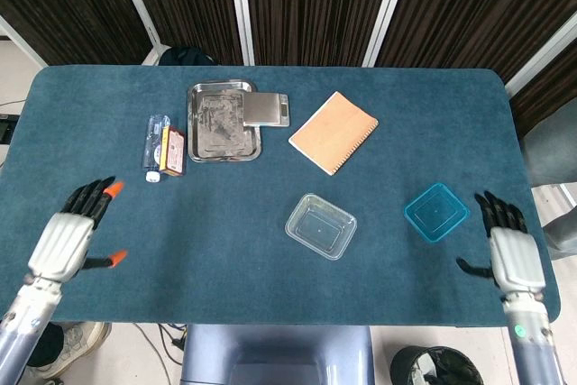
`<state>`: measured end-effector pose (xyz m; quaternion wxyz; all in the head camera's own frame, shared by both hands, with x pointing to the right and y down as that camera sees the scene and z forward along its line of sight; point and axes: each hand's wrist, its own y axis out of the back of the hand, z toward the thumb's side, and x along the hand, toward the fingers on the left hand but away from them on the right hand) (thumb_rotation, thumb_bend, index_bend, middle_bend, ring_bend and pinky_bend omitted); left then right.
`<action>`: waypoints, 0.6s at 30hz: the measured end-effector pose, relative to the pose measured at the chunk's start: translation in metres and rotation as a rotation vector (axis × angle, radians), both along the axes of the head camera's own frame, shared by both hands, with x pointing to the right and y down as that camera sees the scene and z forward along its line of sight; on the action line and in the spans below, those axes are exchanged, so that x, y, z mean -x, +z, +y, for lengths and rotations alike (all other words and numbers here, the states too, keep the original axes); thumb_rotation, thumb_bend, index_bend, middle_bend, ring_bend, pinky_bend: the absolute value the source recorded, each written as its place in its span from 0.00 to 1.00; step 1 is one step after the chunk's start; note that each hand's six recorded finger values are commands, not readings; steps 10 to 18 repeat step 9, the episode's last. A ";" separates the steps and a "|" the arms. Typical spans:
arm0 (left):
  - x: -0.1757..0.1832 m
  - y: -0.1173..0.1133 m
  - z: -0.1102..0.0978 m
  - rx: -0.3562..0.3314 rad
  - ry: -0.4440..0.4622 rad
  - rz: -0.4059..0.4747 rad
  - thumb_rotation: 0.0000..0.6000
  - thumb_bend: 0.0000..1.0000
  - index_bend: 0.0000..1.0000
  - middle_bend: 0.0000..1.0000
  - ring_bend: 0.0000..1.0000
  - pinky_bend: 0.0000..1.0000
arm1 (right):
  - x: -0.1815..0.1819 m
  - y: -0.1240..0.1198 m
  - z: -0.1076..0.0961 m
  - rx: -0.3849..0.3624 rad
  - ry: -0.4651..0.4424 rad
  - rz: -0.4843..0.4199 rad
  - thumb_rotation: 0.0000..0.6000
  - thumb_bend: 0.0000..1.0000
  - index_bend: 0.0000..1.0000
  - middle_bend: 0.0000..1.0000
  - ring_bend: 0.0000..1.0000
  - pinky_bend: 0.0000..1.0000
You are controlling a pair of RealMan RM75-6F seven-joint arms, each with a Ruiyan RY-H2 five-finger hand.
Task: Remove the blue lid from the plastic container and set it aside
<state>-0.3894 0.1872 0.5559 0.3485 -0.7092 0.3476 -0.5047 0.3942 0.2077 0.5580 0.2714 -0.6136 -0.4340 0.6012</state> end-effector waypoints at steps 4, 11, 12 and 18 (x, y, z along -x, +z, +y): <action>0.022 -0.010 0.018 -0.041 -0.033 -0.046 1.00 0.00 0.00 0.00 0.00 0.07 | -0.021 -0.011 0.024 -0.007 -0.012 0.036 1.00 0.23 0.00 0.00 0.00 0.00; 0.051 -0.013 0.036 -0.090 -0.051 -0.114 1.00 0.00 0.00 0.00 0.00 0.03 | -0.044 -0.024 0.039 -0.040 -0.013 0.109 1.00 0.22 0.00 0.00 0.00 0.00; 0.051 -0.013 0.036 -0.090 -0.051 -0.114 1.00 0.00 0.00 0.00 0.00 0.03 | -0.044 -0.024 0.039 -0.040 -0.013 0.109 1.00 0.22 0.00 0.00 0.00 0.00; 0.051 -0.013 0.036 -0.090 -0.051 -0.114 1.00 0.00 0.00 0.00 0.00 0.03 | -0.044 -0.024 0.039 -0.040 -0.013 0.109 1.00 0.22 0.00 0.00 0.00 0.00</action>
